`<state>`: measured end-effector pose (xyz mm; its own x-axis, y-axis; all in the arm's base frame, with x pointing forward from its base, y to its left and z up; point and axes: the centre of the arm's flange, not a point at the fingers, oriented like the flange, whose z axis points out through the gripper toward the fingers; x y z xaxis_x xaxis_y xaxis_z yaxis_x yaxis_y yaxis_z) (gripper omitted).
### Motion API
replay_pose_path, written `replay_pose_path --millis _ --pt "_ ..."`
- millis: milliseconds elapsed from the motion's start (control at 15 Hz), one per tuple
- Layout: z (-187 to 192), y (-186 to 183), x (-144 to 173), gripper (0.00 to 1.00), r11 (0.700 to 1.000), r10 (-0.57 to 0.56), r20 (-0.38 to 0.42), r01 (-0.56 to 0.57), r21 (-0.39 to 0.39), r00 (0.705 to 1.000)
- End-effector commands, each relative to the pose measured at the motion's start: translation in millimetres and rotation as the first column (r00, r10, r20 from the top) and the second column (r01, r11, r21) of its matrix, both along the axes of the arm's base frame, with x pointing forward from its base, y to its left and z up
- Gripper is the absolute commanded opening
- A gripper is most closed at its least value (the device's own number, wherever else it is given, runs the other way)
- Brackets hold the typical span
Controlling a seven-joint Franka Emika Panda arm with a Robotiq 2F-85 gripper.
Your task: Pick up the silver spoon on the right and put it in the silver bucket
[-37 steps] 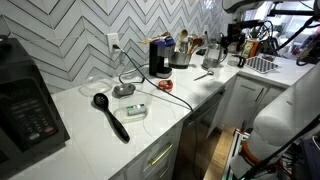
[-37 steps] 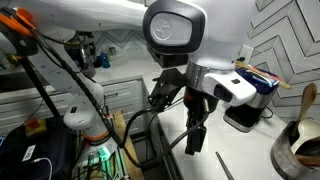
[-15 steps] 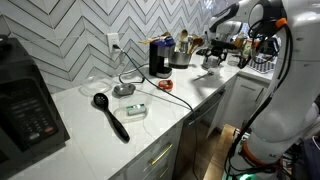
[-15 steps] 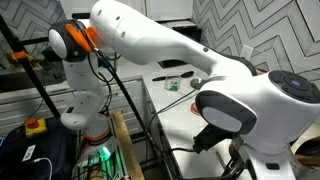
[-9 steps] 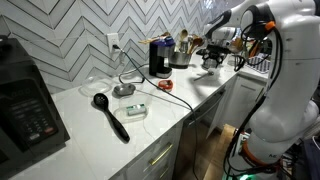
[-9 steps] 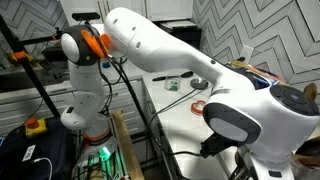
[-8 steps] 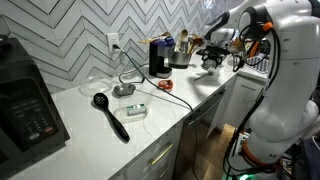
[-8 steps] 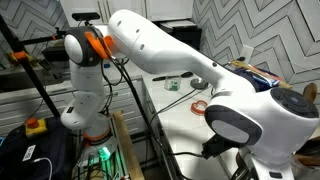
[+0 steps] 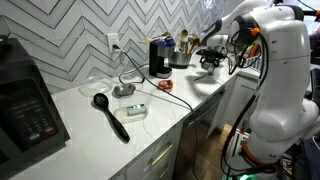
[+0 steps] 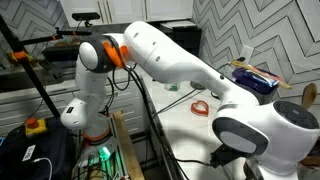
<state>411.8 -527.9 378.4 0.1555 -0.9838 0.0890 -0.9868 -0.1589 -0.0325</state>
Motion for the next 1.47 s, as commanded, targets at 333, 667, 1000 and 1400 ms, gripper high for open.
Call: replay_pose_path --millis 333,667,1000,1400 --pt "-20.6 -17.7 -10.0 1.0 0.998 -0.055 -0.051 0.055 0.005 0.997" --pt "-28.2 -20.6 -17.7 0.88 0.997 -0.077 -0.036 0.077 0.012 0.996" --pt "-38.0 -23.0 -16.2 0.49 0.995 -0.101 -0.026 0.101 0.022 0.995" --pt "-43.2 -20.6 -10.4 0.3 0.995 -0.1 -0.016 0.1 0.016 0.995"
